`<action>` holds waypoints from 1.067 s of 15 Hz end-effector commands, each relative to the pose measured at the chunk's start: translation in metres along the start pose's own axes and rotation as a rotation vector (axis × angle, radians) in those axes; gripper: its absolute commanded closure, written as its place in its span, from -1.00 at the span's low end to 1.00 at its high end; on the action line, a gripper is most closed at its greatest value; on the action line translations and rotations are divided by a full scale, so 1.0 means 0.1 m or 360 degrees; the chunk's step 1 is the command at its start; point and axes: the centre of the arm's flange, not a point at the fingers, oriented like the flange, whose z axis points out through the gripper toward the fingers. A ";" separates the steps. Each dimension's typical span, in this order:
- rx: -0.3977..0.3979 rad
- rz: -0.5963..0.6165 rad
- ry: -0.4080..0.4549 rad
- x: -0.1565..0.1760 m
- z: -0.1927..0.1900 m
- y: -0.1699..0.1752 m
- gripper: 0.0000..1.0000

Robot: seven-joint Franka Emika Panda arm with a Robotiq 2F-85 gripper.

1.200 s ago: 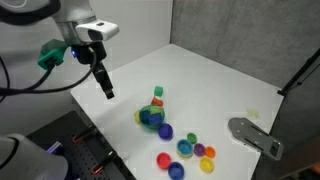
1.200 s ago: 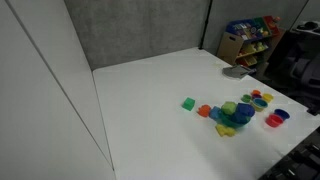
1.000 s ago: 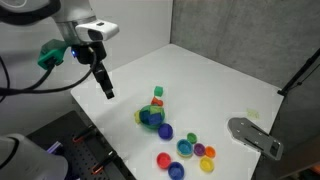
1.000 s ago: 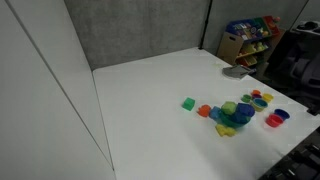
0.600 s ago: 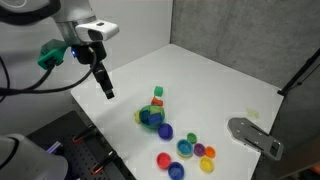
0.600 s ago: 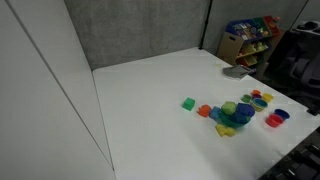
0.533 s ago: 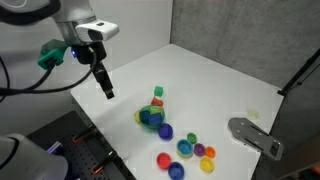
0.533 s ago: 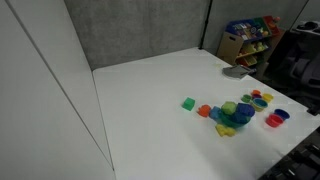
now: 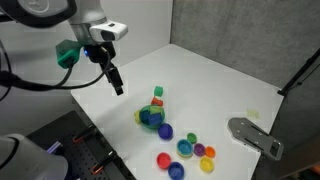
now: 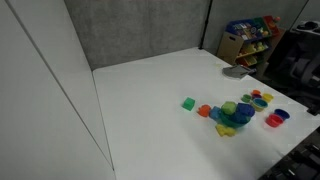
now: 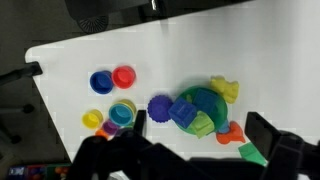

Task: Remove the blue block from the bowl

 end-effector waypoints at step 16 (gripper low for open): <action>0.0194 0.0048 -0.0127 1.62 1.66 0.06 -1.00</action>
